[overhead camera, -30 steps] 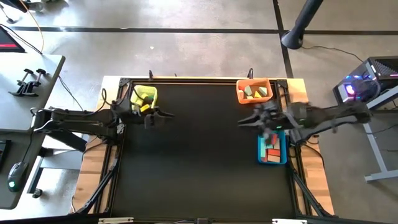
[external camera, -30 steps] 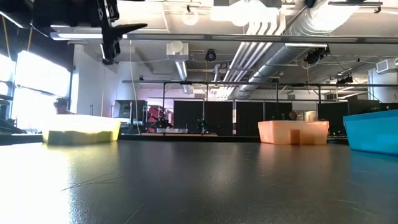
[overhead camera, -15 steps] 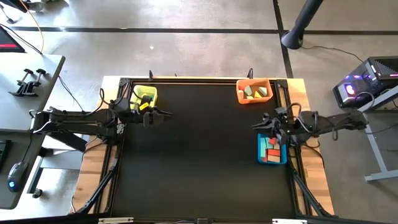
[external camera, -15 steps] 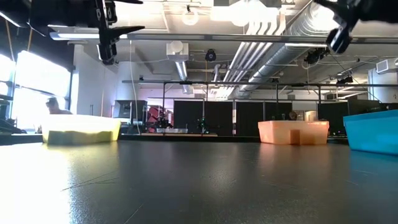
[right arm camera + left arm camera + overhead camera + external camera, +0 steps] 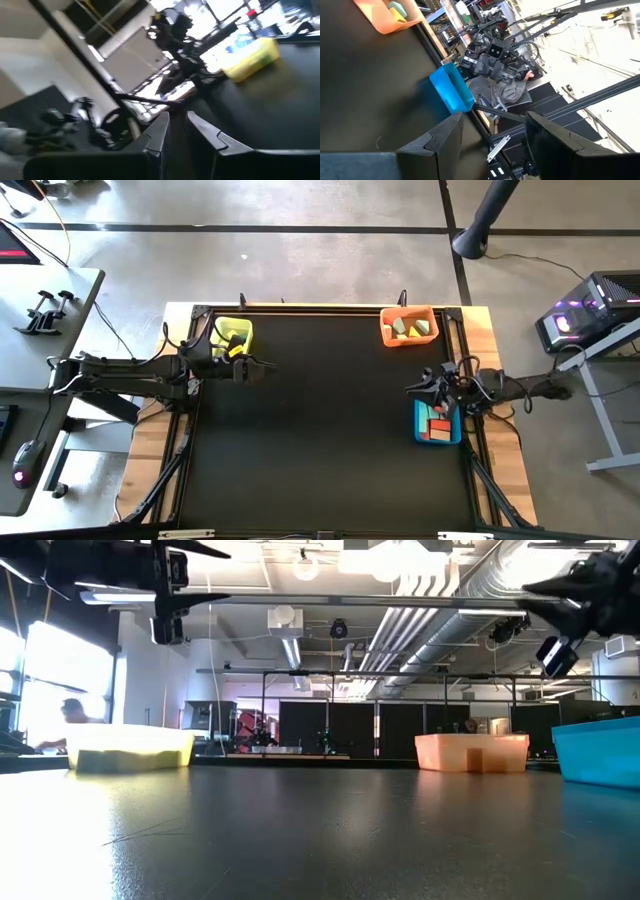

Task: Sort blocks by size
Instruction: Return to Home Position

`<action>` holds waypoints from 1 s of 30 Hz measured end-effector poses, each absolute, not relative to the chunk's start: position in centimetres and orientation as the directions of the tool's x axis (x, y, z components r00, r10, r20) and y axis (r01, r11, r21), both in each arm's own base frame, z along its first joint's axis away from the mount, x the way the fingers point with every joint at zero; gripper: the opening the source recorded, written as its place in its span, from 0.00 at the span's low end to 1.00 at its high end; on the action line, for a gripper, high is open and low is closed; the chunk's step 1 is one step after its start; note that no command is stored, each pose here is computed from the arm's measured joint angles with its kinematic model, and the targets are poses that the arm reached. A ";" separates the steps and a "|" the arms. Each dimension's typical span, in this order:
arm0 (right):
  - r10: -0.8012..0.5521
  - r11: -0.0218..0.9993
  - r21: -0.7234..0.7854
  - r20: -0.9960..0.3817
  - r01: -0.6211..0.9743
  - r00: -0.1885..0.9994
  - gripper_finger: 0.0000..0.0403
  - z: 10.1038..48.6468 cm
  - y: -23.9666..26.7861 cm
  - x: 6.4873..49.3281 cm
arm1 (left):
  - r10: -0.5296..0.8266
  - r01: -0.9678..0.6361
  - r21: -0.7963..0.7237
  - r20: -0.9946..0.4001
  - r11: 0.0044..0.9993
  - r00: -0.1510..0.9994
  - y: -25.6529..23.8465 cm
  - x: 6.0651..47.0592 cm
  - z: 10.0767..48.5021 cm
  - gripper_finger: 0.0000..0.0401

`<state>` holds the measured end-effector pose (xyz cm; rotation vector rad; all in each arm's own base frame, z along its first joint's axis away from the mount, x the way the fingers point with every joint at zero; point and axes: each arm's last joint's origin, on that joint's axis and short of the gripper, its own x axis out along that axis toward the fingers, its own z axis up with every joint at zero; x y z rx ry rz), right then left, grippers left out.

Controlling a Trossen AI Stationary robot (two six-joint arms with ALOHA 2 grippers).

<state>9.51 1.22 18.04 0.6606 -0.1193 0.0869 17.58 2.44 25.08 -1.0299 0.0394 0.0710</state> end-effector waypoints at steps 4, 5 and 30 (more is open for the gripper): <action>0.004 0.807 0.588 0.087 -0.055 0.996 0.14 17.5 0.8 9.6 | 0.040 -0.083 -0.855 -0.072 0.511 0.997 2.4 17.6 25.0 0.50; -0.010 0.810 0.586 0.066 -0.030 0.998 0.14 17.2 0.7 9.7 | 0.041 -0.084 -0.854 -0.073 0.513 0.996 2.4 17.6 25.0 0.50; -0.081 0.996 0.038 -0.073 0.084 0.994 0.14 16.1 0.2 10.4 | 0.040 -0.094 -0.441 -0.130 0.893 0.991 2.4 17.5 24.5 0.50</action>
